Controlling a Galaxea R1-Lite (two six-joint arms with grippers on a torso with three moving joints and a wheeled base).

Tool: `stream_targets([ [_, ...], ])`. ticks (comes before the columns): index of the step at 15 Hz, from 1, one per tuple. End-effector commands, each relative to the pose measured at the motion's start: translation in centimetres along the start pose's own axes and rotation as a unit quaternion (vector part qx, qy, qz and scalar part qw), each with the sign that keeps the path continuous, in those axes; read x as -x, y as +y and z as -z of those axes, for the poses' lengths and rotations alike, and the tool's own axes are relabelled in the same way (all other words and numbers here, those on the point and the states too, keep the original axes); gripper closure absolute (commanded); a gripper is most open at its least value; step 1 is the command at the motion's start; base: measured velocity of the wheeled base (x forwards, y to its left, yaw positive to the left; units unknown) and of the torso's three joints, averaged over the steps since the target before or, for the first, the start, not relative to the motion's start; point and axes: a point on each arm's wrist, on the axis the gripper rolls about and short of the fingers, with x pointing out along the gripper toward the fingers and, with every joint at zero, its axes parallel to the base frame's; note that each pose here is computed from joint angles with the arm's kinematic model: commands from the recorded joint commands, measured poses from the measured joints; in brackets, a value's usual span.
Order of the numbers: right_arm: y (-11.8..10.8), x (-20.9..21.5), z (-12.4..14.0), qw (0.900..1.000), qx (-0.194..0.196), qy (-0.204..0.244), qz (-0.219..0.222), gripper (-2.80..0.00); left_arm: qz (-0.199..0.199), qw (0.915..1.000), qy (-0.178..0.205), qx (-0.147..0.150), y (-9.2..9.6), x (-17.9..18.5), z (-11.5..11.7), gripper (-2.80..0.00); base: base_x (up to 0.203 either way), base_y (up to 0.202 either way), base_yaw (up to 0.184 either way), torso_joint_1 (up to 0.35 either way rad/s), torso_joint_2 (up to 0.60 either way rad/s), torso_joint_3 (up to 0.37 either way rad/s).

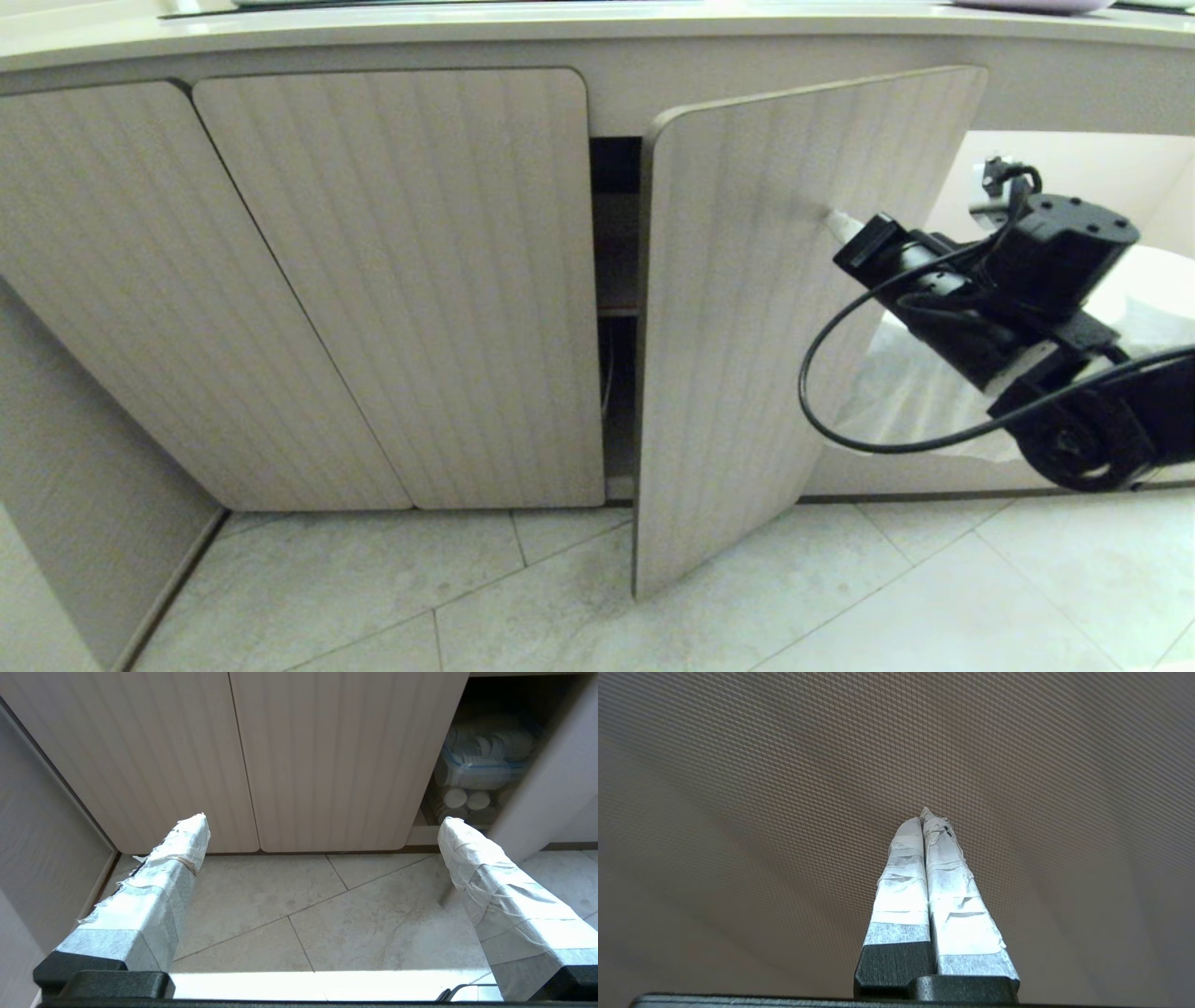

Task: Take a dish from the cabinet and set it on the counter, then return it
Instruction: Close the cabinet door

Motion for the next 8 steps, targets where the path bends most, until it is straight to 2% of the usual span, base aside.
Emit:
stream_targets([
  [1,-0.9,-2.1,1.5,1.0,0.0,0.001,0.002,0.0,0.0,1.0,0.0,0.0,0.0,0.0,0.0,-2.8,0.0,0.0,0.0,0.0,0.0,0.0],
  [5,-0.9,-5.1,1.5,1.0,0.001,-0.026,-0.013,0.0,0.0,1.0,0.0,0.0,0.0,0.0,0.0,-2.8,0.0,0.0,0.0,0.0,0.0,0.0],
  [8,-0.9,-6.4,1.6,0.999,0.019,-0.039,-0.019,0.0,0.0,1.0,0.0,0.0,0.0,0.0,0.0,-2.8,0.0,0.0,0.0,0.0,0.0,0.0],
])
